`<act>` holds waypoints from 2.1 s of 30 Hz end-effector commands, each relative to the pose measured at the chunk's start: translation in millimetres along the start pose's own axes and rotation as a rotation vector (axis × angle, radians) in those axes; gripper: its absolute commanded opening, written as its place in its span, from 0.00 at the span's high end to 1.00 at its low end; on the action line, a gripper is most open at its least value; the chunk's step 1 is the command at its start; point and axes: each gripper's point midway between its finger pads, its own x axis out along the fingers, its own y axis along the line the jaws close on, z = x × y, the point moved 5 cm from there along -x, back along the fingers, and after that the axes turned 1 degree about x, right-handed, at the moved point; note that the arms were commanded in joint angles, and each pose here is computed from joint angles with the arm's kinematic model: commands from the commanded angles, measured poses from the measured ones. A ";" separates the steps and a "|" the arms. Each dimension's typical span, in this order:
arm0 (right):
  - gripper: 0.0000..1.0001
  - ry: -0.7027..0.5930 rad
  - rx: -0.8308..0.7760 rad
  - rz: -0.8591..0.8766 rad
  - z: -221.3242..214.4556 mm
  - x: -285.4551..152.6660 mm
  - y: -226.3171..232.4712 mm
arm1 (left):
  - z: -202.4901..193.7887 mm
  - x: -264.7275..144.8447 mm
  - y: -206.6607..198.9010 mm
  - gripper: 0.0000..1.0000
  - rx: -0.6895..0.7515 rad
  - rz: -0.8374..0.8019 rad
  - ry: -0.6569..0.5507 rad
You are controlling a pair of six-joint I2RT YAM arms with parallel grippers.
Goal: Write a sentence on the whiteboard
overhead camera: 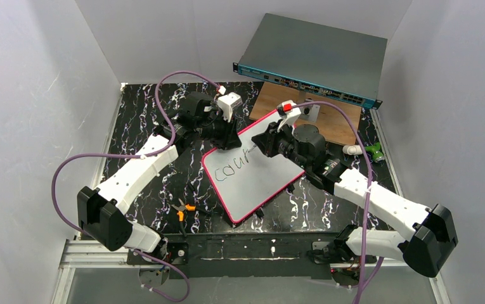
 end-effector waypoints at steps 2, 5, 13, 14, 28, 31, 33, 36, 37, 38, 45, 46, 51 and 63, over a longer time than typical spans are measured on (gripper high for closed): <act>0.99 -0.002 0.016 -0.009 -2.5 -2.2 -2.7 | 16.6 -17.6 -3.4 1.00 0.073 0.019 -0.080; 0.99 0.004 0.016 -0.017 -5.1 -3.2 -4.4 | 16.3 -17.7 -3.6 1.00 0.073 0.018 -0.080; 0.99 0.011 0.004 -0.050 -6.9 -5.8 -9.5 | 16.8 -16.7 -3.2 1.00 0.073 0.018 -0.080; 0.99 0.012 0.004 -0.054 -6.8 -6.3 -10.0 | 16.7 -16.4 -2.9 1.00 0.072 0.019 -0.079; 0.99 -0.049 -0.036 -0.112 17.2 -6.1 -14.6 | 18.0 -15.7 -3.5 1.00 0.074 0.014 -0.081; 0.99 -0.063 -0.041 -0.098 25.3 -3.9 -10.4 | 17.9 -15.2 -3.3 1.00 0.073 0.013 -0.079; 0.99 -0.074 -0.041 -0.092 30.0 -2.5 -8.2 | 17.5 -14.9 -3.2 1.00 0.072 0.012 -0.078; 0.99 -0.089 -0.044 -0.085 36.5 -0.8 -5.6 | 17.8 -15.1 -3.3 1.00 0.071 0.013 -0.079; 0.99 -0.091 -0.045 -0.082 38.2 0.0 -4.7 | 17.9 -15.6 -3.4 1.00 0.072 0.013 -0.080; 0.99 -0.094 -0.045 -0.078 39.5 0.7 -3.7 | 17.3 -15.3 -3.3 1.00 0.071 0.013 -0.078; 0.99 -0.072 -0.040 -0.068 32.2 4.0 -4.0 | 17.7 -15.9 -3.3 1.00 0.072 0.015 -0.079; 0.99 -0.068 -0.038 -0.068 30.5 3.5 -4.5 | 17.7 -15.9 -3.3 1.00 0.071 0.015 -0.079; 0.99 -0.043 -0.031 -0.084 18.1 -0.4 -9.8 | 17.9 -15.4 -3.2 1.00 0.071 0.014 -0.078; 0.99 0.005 -0.041 -0.128 -0.4 -10.4 -21.2 | 20.7 -13.2 -2.9 1.00 0.073 0.010 -0.085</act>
